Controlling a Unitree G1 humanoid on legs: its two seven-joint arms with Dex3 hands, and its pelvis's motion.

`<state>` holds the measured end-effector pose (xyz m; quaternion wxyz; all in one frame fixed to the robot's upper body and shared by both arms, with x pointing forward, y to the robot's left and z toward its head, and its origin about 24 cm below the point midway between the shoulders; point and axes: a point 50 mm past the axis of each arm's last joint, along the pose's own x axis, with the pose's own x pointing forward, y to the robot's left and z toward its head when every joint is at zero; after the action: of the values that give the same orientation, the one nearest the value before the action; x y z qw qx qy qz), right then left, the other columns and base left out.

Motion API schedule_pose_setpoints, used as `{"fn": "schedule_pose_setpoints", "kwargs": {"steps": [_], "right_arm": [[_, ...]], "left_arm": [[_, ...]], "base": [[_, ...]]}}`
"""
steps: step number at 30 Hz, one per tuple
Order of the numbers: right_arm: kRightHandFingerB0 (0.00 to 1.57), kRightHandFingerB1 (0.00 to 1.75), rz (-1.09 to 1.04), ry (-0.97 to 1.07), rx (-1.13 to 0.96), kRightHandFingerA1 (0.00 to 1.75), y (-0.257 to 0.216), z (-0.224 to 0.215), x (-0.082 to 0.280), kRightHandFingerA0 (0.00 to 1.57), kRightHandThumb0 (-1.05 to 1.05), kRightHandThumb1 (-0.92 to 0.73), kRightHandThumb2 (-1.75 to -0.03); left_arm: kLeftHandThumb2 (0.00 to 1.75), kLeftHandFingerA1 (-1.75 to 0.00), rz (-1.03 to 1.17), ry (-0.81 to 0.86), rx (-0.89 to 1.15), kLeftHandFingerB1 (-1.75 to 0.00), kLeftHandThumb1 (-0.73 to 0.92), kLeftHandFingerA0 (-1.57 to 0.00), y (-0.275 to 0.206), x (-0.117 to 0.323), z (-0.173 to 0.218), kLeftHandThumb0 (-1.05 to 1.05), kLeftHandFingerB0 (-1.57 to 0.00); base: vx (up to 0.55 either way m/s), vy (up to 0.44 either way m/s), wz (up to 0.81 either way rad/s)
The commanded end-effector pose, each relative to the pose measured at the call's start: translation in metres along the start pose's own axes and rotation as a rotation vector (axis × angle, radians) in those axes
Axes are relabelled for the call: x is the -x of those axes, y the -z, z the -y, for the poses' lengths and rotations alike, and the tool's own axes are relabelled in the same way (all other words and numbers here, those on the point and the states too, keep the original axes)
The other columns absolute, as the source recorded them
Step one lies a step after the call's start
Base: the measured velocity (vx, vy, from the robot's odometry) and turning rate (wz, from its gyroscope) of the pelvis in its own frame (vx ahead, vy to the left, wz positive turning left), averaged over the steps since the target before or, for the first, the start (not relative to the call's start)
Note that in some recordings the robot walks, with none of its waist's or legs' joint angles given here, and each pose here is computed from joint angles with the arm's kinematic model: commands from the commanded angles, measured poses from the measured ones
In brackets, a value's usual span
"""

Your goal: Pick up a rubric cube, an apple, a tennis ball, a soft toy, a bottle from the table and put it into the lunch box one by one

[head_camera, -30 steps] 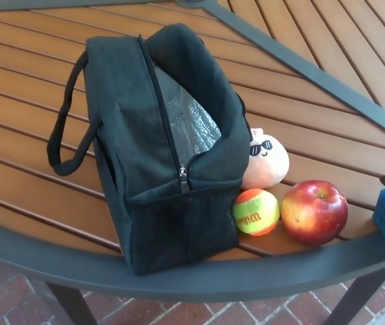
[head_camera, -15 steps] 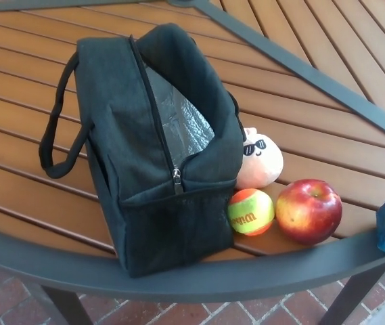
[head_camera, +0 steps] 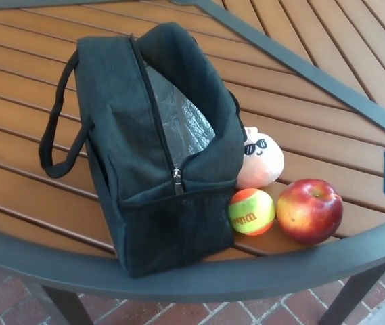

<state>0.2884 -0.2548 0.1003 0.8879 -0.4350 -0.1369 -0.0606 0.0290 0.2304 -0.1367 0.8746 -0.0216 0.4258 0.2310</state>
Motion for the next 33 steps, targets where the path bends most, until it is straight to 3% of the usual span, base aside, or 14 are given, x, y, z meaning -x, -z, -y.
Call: {"fn": "schedule_pose_setpoints", "kwargs": {"steps": [1, 7, 8, 13, 15, 16, 18, 20, 21, 27, 29, 30, 31, 33], "right_arm": [[0.74, 1.69, 0.253, 0.096, -0.117, 1.75, -0.056, 0.026, -0.025, 0.85, -0.13, -0.56, -1.1], [0.74, 1.68, 0.39, 0.124, -0.15, 1.75, -0.09, 0.035, -0.039, 0.81, -0.14, -0.52, -1.21], [0.74, 1.69, 0.429, 0.128, -0.154, 1.75, -0.102, 0.037, -0.044, 0.81, -0.12, -0.48, -1.28], [0.75, 1.69, 0.475, 0.119, -0.181, 1.75, -0.12, 0.04, -0.051, 0.82, -0.12, -0.47, -1.29], [0.76, 1.66, 0.558, 0.076, -0.205, 1.75, -0.145, 0.034, -0.058, 0.81, -0.14, -0.48, -1.26], [0.71, 1.7, 0.592, 0.053, -0.226, 1.75, -0.156, 0.028, -0.06, 0.78, -0.13, -0.51, -1.25], [0.75, 1.66, 0.641, 0.004, -0.263, 1.75, -0.174, 0.017, -0.062, 0.82, -0.15, -0.5, -1.28], [0.75, 1.66, 0.66, -0.028, -0.278, 1.75, -0.183, 0.011, -0.063, 0.82, -0.15, -0.5, -1.28], [0.75, 1.67, 0.689, -0.063, -0.293, 1.75, -0.193, 0.003, -0.064, 0.8, -0.12, -0.44, -1.32], [0.75, 1.69, 0.72, -0.223, -0.295, 1.75, -0.218, -0.025, -0.058, 0.82, -0.11, -0.47, -1.31], [0.77, 1.65, 0.744, -0.311, -0.281, 1.75, -0.227, -0.04, -0.055, 0.86, -0.09, -0.42, -1.36], [0.78, 1.65, 0.745, -0.347, -0.266, 1.75, -0.23, -0.046, -0.054, 0.9, -0.08, -0.41, -1.37], [0.78, 1.65, 0.745, -0.347, -0.266, 1.75, -0.23, -0.046, -0.054, 0.9, -0.08, -0.41, -1.37], [0.74, 1.61, 0.74, -0.456, -0.179, 1.75, -0.233, -0.062, -0.053, 0.78, -0.12, -0.52, -1.16]], "left_arm": [[1.21, -1.18, 0.036, -0.027, -0.046, -1.06, 0.52, -1.14, -0.003, -0.002, -0.005, 0.19, -1.02], [1.23, -1.19, 0.04, -0.019, -0.034, -1.08, 0.52, -1.16, -0.003, -0.002, -0.005, 0.21, -1.02], [1.34, -1.31, 0.046, -0.019, -0.038, -1.15, 0.45, -1.13, -0.003, -0.002, -0.006, 0.18, -0.98], [1.32, -1.33, 0.036, -0.023, -0.03, -1.16, 0.47, -1.05, -0.004, -0.002, -0.006, 0.17, -0.94], [1.31, -1.32, 0.033, -0.031, -0.053, -1.15, 0.47, -1.03, -0.003, -0.004, -0.006, 0.16, -0.95], [1.23, -1.19, 0.037, -0.027, -0.058, -1.08, 0.52, -1.15, -0.003, -0.004, -0.006, 0.21, -1.03], [1.22, -1.19, 0.045, -0.017, -0.063, -1.07, 0.51, -1.15, -0.003, -0.004, -0.006, 0.21, -1.02], [1.22, -1.19, 0.048, -0.013, -0.065, -1.07, 0.51, -1.15, -0.003, -0.004, -0.006, 0.21, -1.02], [1.35, -1.34, 0.049, -0.013, -0.037, -1.16, 0.45, -1.14, -0.002, -0.004, -0.005, 0.19, -0.99], [1.41, -1.33, 0.052, -0.014, -0.04, -1.18, 0.45, -1.14, -0.003, -0.003, -0.003, 0.2, -1.01], [1.36, -1.33, 0.054, -0.017, -0.06, -1.16, 0.45, -1.09, -0.004, -0.002, -0.004, 0.18, -0.97], [1.23, -1.19, 0.055, -0.019, -0.065, -1.07, 0.52, -1.14, -0.004, -0.002, -0.004, 0.21, -1.01], [1.23, -1.19, 0.055, -0.019, -0.065, -1.07, 0.52, -1.14, -0.004, -0.002, -0.004, 0.21, -1.01], [1.22, -1.2, 0.051, -0.023, -0.064, -1.07, 0.52, -1.15, -0.004, -0.005, -0.004, 0.19, -1.01]], "base": [[0.0, 0.0, 0.0], [0.0, -0.001, 0.01], [0.0, 0.0, 0.0], [0.0, 0.0, 0.0], [0.0, 0.0, 0.0], [0.0, 0.0, 0.0], [0.0, 0.0, 0.0], [0.0, 0.0, 0.0], [0.0, 0.0, 0.0], [0.0, 0.0, 0.0], [0.0, 0.0, 0.0], [0.0, 0.0, 0.0], [0.0, 0.0, 0.0], [0.0, 0.0, 0.0]]}}
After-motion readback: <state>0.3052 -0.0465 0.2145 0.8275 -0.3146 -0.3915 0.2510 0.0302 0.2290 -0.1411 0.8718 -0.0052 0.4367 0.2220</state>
